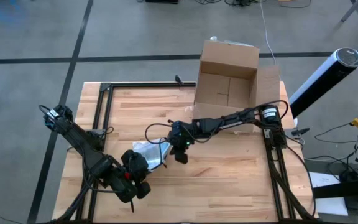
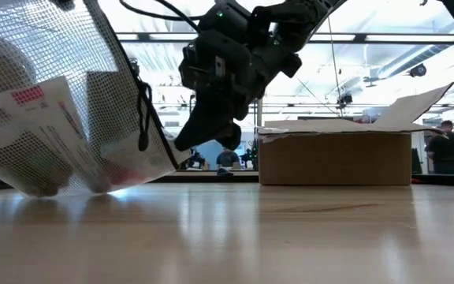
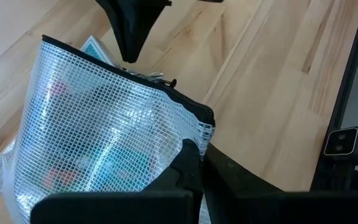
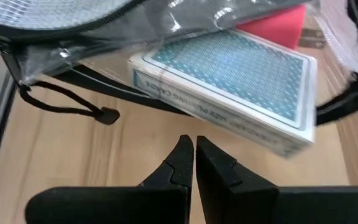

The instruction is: Unpack boxes

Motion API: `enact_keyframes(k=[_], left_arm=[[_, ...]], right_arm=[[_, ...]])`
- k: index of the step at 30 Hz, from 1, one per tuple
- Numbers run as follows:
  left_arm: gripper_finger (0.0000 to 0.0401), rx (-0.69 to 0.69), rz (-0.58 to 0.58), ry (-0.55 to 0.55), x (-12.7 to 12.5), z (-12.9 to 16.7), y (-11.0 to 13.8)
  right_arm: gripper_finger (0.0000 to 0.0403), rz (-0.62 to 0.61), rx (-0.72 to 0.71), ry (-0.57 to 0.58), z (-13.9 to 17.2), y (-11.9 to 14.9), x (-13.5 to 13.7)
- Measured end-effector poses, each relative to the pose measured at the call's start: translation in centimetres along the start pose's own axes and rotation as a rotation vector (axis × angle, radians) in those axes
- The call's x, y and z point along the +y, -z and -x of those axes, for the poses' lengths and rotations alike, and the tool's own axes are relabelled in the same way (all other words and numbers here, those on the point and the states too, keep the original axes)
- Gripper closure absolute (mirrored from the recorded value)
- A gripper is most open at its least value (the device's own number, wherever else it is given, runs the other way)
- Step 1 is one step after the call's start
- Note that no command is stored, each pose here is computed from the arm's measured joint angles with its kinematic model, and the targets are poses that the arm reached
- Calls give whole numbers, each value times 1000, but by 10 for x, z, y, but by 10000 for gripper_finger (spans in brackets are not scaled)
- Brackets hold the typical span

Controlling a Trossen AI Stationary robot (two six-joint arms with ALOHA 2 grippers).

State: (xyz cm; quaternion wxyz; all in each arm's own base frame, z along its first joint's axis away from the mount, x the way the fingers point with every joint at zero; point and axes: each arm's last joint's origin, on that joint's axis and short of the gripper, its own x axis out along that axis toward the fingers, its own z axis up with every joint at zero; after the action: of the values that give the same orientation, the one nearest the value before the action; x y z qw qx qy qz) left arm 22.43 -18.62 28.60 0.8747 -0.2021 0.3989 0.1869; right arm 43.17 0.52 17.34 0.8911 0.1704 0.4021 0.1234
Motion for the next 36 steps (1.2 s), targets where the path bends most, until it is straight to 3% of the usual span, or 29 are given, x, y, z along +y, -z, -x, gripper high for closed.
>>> enact_keyframes(k=[12,17,25,36], left_arm=[[401,-3,5,8,-1,0,0],[401,-10,-8,30,-2,2,-2],[401,-21,-11,53,2,9,-8],[401,-22,-14,45,6,11,-10]], right_arm=[[403,-7,-94,49,6,-10,-12],[403,-36,-163,16,-6,-16,-15],[403,-31,-132,-80,-46,-27,-5],[403,23,-190,-155,-35,-57,6]])
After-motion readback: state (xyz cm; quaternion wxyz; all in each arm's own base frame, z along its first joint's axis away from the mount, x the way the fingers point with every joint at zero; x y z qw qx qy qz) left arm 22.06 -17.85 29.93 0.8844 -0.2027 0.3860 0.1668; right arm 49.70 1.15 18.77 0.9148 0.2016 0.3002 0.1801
